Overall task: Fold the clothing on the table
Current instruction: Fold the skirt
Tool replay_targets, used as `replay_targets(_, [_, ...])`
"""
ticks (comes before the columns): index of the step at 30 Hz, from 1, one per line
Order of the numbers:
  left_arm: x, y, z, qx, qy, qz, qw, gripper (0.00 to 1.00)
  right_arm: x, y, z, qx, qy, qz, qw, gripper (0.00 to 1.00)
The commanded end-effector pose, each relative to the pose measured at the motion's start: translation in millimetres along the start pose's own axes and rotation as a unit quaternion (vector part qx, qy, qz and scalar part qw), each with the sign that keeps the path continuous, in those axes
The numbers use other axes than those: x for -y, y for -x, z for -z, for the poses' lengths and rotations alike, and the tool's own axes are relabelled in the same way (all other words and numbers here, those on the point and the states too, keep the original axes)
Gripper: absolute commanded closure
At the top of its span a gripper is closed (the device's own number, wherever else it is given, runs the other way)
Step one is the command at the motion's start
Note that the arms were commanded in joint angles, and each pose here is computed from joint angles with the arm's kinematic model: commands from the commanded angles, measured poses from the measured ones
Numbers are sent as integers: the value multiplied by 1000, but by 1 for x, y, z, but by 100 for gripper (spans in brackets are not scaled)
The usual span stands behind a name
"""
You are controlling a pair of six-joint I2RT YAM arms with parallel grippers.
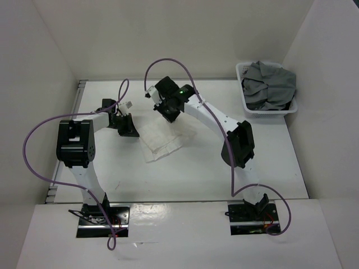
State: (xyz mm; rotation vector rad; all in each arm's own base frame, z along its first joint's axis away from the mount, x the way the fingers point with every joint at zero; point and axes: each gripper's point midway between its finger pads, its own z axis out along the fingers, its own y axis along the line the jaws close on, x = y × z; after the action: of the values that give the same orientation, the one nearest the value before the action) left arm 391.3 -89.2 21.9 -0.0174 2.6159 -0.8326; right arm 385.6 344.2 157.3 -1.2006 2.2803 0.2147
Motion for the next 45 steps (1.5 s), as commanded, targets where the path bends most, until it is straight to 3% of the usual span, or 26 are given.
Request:
replay_targets(1, [0, -6, -2, -10, -9, 12, 1000, 94, -29, 1, -5, -11, 33, 2, 999, 100])
replay_targets(13, [0, -6, -2, -10, -9, 12, 1000, 94, -79, -9, -37, -40, 86, 21, 995, 100])
replay_targets(37, [4, -2, 3, -2, -10, 7, 1000, 94, -135, 29, -24, -12, 175, 21, 984, 100])
replay_targets(40, [4, -2, 3, -2, -10, 7, 1000, 94, -144, 30, -23, -11, 189, 24, 982, 87])
replay_targets(41, [4, -2, 3, -2, -10, 7, 1000, 94, -146, 25, -27, -21, 195, 23, 980, 70])
replay_targets(43, [4, -2, 3, -2, -10, 7, 1000, 94, -153, 31, -19, -10, 217, 29, 976, 58])
replay_targets(45, [5, -2, 3, -3, -15, 7, 1000, 94, -157, 38, -10, 4, 234, 34, 972, 28])
